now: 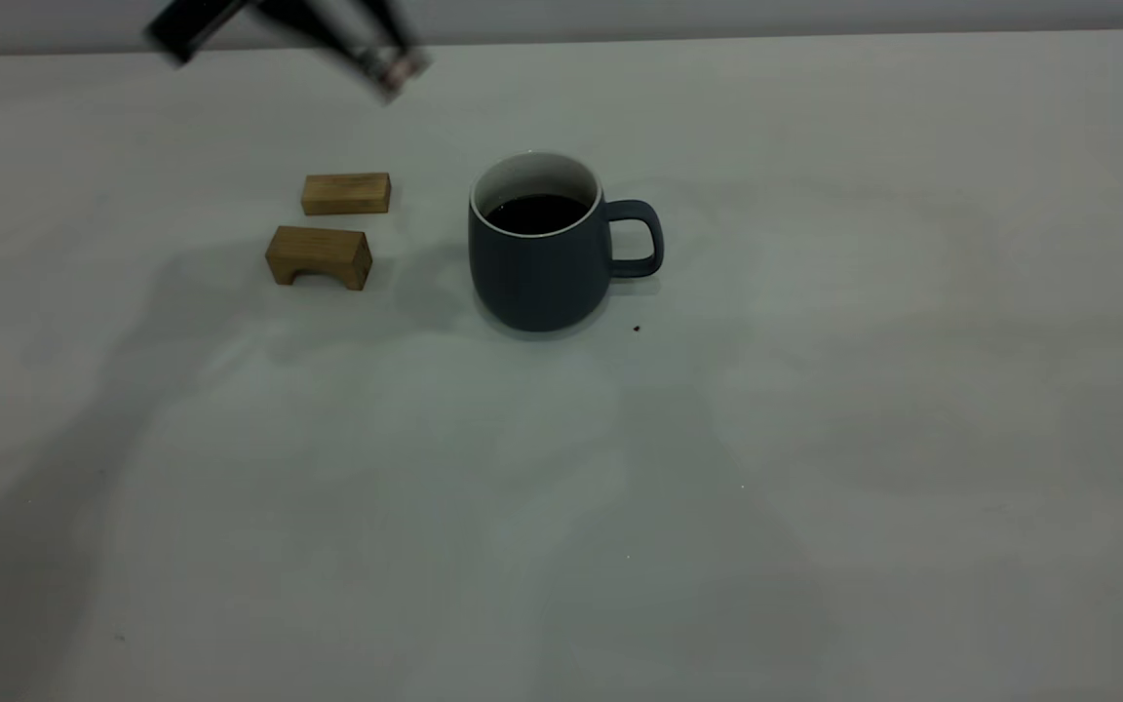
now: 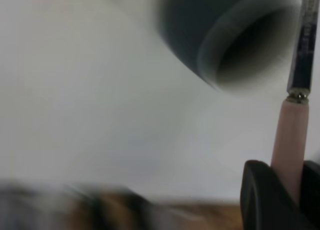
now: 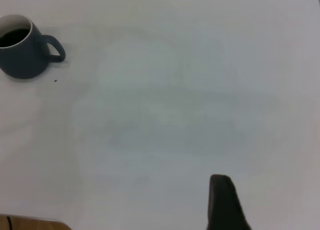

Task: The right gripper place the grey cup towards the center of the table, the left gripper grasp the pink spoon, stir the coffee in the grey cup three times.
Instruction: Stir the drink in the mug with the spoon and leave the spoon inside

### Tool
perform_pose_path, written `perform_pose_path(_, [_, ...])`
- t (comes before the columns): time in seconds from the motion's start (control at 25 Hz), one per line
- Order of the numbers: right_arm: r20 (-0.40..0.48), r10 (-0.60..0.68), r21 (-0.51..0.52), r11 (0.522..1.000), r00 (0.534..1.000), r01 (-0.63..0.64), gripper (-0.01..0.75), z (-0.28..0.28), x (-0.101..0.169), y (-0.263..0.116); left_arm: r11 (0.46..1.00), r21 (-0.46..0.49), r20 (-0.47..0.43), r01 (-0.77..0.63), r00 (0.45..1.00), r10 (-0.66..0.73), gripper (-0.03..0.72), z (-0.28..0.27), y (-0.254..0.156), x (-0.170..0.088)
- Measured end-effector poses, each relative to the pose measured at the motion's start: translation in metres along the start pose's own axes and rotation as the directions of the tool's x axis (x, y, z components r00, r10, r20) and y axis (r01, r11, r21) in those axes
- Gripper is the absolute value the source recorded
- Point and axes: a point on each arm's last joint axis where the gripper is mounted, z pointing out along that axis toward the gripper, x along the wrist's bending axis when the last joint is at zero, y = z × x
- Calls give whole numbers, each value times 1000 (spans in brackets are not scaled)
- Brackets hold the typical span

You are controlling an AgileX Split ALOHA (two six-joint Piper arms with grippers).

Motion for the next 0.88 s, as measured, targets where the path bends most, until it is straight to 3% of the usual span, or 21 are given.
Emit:
perform_pose_path(0.08, [0,0,0,1000,1000,0,491,0,0,0,979,110,89,169,980,-179,168,-1,-9,-10])
perform_pose_path(0.2, [0,0,0,1000,1000,0,491,0,0,0,901,263,162,344,905,-393,168,-4,-17,-23])
perform_pose_path(0.4, [-1,0,0,1000,1000,0,491,0,0,0,801,405,206,441,810,-550,168,-10,-22,-36])
perform_pose_path(0.52, [-1,0,0,1000,1000,0,491,0,0,0,731,422,181,536,740,-648,168,-9,-20,-37])
perform_pose_path(0.76, [-1,0,0,1000,1000,0,491,0,0,0,444,453,10,773,493,-870,168,-2,-15,-34])
perform_pose_path(0.88, [-1,0,0,1000,1000,0,491,0,0,0,401,443,-5,802,449,-893,168,4,-11,-32])
